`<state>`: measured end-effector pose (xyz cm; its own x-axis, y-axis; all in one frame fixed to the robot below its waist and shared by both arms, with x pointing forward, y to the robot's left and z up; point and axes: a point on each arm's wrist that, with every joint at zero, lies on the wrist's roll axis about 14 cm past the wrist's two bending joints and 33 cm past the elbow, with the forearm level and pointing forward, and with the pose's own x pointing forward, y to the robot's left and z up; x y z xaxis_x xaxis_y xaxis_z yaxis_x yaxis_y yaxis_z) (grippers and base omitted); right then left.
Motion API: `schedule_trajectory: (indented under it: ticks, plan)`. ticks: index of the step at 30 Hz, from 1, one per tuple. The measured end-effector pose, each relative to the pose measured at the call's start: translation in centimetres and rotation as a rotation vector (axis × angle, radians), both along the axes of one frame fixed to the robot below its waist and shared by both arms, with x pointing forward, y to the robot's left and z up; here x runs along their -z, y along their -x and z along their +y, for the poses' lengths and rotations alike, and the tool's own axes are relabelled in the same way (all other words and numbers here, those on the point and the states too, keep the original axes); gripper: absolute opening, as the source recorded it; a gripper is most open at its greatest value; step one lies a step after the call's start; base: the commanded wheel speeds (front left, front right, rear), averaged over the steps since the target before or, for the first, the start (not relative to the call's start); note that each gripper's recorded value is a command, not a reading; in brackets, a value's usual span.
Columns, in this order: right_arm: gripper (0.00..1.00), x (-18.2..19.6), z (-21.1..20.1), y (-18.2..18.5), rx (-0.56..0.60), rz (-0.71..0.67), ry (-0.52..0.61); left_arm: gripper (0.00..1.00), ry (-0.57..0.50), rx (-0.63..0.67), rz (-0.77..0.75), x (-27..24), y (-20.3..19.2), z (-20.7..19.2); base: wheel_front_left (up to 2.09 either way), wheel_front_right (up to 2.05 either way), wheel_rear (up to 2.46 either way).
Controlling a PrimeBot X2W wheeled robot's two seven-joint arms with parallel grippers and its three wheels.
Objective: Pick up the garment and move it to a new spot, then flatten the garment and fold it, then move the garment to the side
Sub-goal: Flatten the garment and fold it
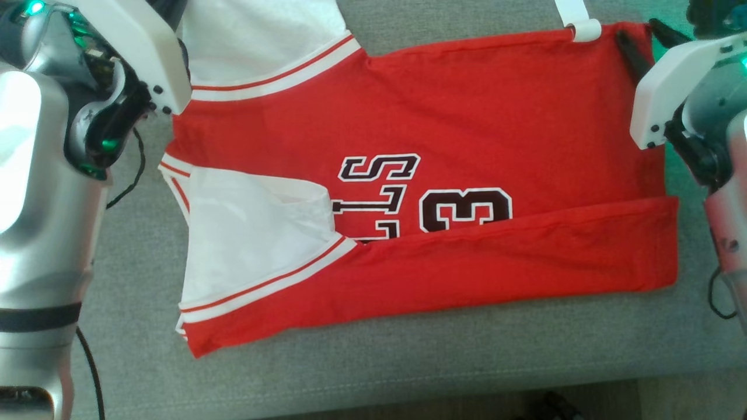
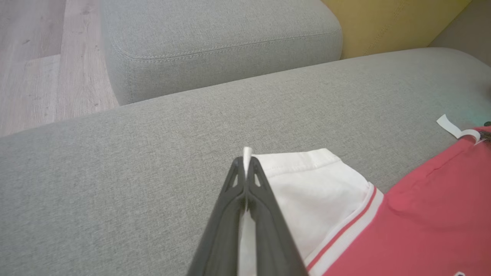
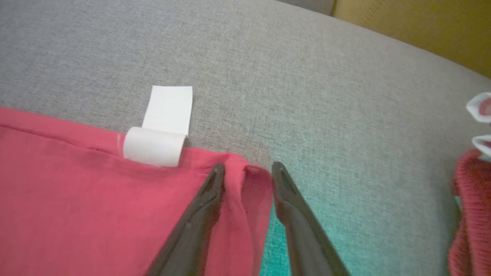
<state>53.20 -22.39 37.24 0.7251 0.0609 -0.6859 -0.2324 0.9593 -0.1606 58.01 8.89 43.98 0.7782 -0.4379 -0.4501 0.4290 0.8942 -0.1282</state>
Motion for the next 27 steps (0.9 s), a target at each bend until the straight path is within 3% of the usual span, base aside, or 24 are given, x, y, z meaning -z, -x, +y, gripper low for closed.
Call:
schedule_trajectory:
  ticks: [4,5,7,18,27]
  plan:
    - [0.38,0.0,0.5,0.0,-0.032,0.012,0.006,0.0,0.011,-0.007,-0.014,-0.6,0.0,0.2,0.0,0.0,0.0]
    - [0.3,0.0,0.4,0.1,-0.035,0.014,0.007,0.0,0.011,-0.009,-0.018,-0.7,0.0,0.2,0.0,0.0,0.0]
    - [0.0,-0.3,0.2,-0.1,-0.033,-0.001,0.004,0.0,0.017,-0.014,-0.035,-1.2,0.0,0.3,0.0,0.0,0.0]
    - [0.0,-5.5,1.1,-1.2,-0.055,-0.247,-0.071,0.0,0.139,-0.053,-0.151,-4.8,2.2,0.7,0.0,0.0,0.0]
    - [0.0,-5.1,0.7,4.2,-0.03,-0.288,-0.14,0.0,0.249,-0.125,-0.164,-5.3,10.0,1.8,0.0,0.0,0.0]
